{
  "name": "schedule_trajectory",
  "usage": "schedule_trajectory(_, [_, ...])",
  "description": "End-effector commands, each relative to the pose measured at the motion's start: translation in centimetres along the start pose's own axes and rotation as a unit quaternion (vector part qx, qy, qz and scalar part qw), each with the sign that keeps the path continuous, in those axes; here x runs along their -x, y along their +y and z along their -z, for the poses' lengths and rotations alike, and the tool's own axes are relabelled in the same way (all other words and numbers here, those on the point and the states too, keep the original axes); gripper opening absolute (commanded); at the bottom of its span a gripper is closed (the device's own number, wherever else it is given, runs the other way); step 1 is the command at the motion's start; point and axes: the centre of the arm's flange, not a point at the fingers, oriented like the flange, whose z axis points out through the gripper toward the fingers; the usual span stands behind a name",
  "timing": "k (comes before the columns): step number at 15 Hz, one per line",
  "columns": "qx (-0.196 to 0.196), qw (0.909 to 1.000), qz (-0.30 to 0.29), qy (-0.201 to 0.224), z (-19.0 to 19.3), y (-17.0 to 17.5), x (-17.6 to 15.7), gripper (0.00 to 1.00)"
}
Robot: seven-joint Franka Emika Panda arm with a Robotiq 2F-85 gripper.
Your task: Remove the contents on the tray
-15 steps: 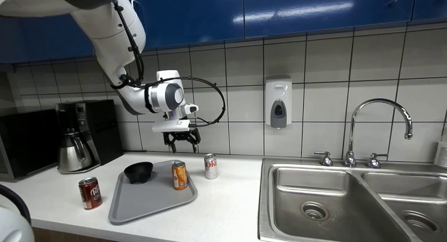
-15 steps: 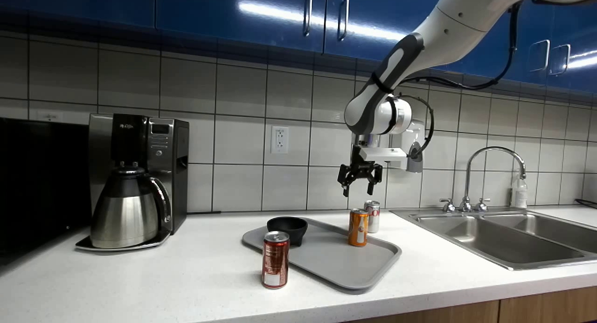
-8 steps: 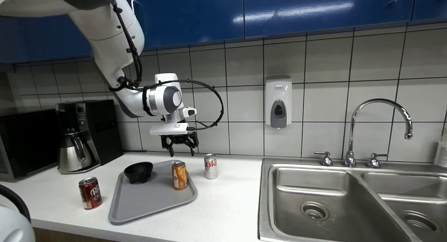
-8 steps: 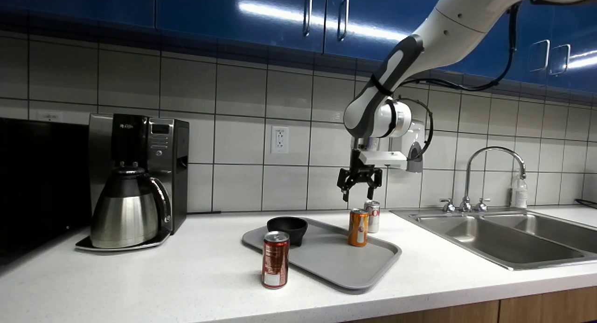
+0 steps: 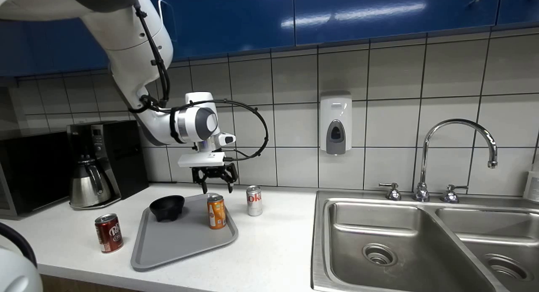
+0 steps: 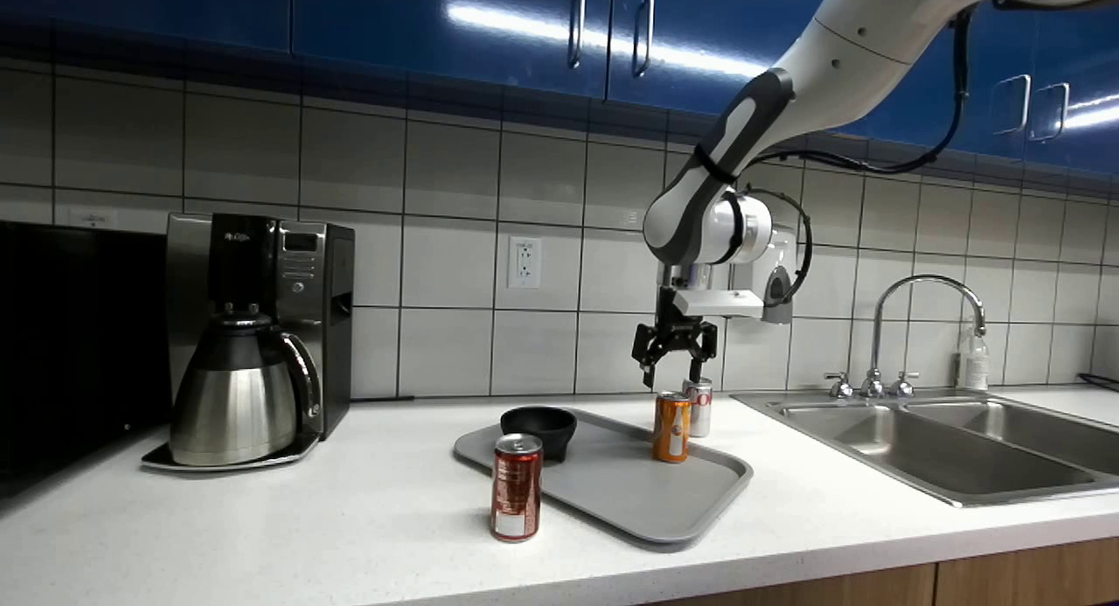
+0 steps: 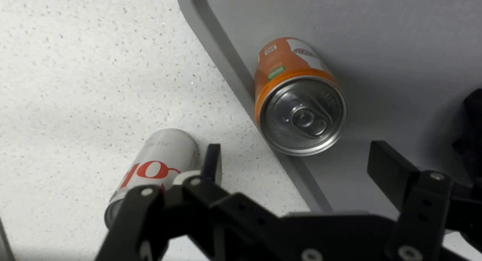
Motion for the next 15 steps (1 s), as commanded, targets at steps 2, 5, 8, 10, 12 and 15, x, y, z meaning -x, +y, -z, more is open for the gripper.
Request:
schedule_trajectory(2, [-0.005, 1.0000, -0.005, -0.006, -0.2, -0.5, 0.8, 1.00])
schedule_trajectory(5, [-0.007, 0.9999, -0.001, -0.013, -0.7, -0.9, 1.0, 1.00])
schedule_trajectory(8, [-0.008, 0.9998, 0.001, -0.019, -1.2, -1.1, 1.2, 1.00])
schedule_trajectory(10, [-0.007, 0.9997, 0.000, -0.023, -1.6, -1.1, 1.2, 1.00])
schedule_trajectory(12, [-0.008, 0.9996, -0.001, -0.026, -1.9, -1.1, 1.1, 1.00])
schedule_trajectory(15, [-0.009, 0.9995, 0.001, -0.030, -2.3, -1.8, 1.2, 1.00])
